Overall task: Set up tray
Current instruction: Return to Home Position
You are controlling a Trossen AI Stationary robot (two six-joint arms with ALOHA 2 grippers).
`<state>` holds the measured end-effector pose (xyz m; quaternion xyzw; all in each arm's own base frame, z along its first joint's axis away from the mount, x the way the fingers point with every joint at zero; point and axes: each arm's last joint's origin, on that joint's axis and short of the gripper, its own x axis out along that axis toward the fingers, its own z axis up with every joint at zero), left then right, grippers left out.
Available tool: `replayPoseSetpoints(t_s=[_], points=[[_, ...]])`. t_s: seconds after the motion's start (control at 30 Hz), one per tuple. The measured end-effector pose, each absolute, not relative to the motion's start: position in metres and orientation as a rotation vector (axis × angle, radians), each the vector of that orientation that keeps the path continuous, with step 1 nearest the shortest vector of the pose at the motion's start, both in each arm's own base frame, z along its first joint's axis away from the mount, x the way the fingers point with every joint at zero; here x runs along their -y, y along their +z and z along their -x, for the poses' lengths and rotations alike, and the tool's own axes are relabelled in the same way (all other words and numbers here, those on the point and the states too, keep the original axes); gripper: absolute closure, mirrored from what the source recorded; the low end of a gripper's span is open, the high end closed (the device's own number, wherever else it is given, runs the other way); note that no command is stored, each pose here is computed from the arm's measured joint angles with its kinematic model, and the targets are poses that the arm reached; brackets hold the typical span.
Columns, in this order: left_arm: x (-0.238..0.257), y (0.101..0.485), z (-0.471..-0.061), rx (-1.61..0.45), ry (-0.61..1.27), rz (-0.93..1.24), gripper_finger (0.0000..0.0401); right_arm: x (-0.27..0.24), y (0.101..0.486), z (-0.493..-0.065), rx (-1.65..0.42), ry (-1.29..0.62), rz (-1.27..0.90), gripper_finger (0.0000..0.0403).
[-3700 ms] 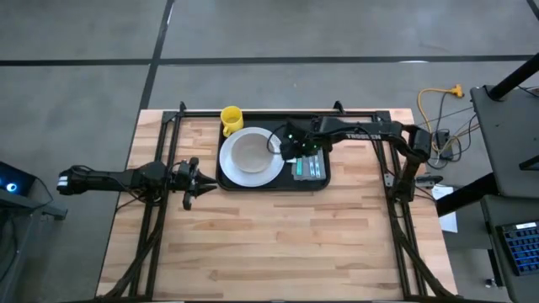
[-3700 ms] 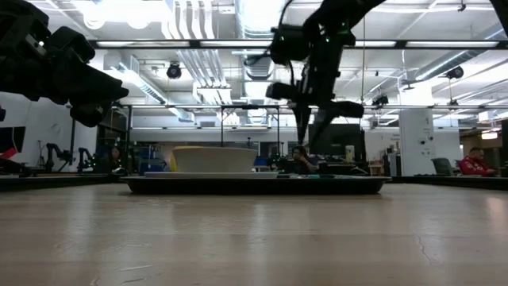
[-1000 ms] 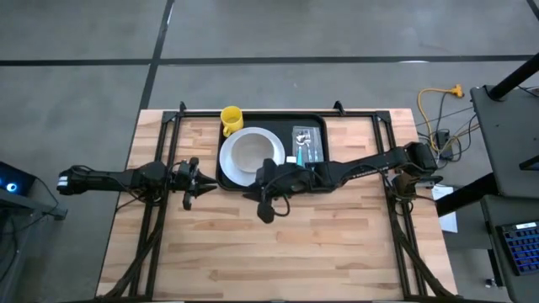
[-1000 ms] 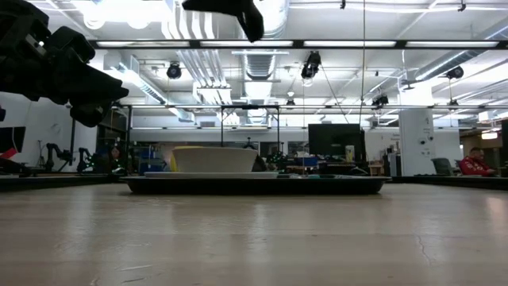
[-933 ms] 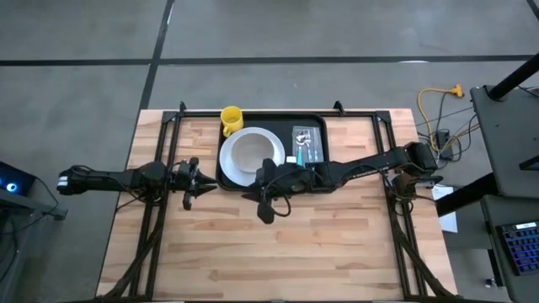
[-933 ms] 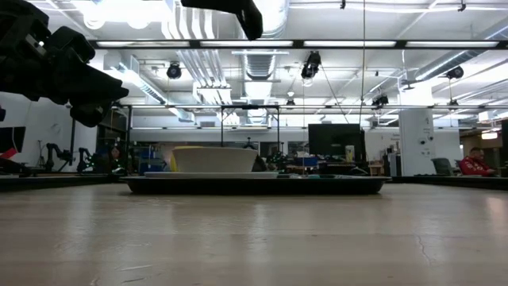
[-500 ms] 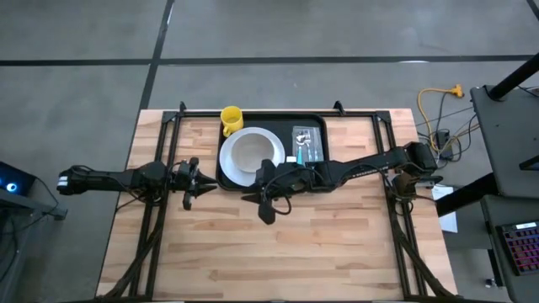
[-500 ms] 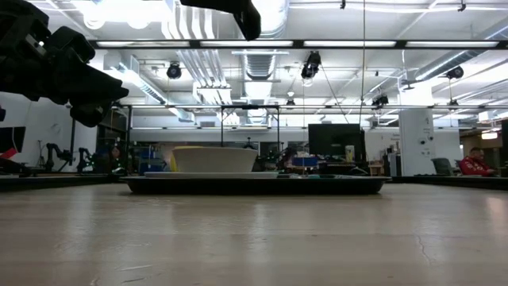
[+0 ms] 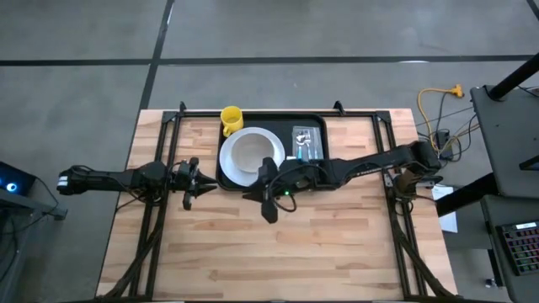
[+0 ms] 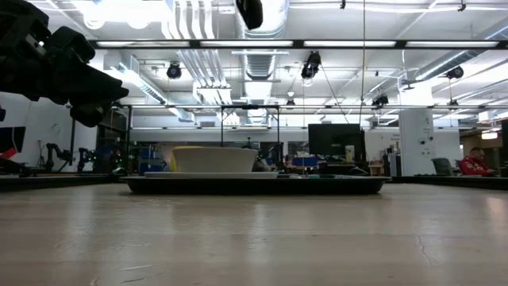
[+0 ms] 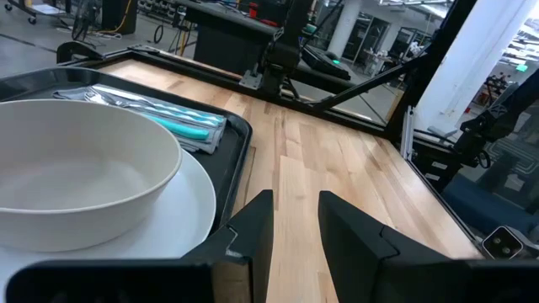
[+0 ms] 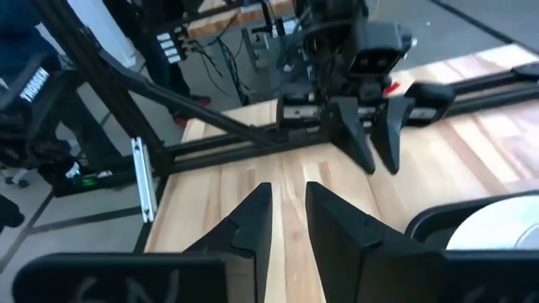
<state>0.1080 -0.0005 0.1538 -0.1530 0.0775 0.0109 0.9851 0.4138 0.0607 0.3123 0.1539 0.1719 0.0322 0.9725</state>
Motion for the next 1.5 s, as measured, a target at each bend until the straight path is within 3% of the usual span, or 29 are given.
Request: replayPoseSetpoints(t_s=[0.33, 0.8, 1.13, 1.5], points=[[0.0, 0.154, -0.108, -0.156, 0.022, 0.307, 0.0319, -0.041, 0.354, -0.397, -0.156, 0.059, -0.237, 0.0321], [0.0, 0.153, -0.108, -0.159, 0.023, 0.307, 0.0319, -0.002, 0.368, -0.368, -0.057, -0.029, -0.347, 0.0329], [0.001, 0.153, -0.108, -0.164, 0.023, 0.307, 0.0319, -0.001, 0.359, -0.325, 0.148, 0.003, -0.353, 0.033], [0.001, 0.153, -0.108, -0.164, 0.023, 0.307, 0.0319, 0.003, 0.33, -0.288, 0.182, -0.092, -0.471, 0.0316]])
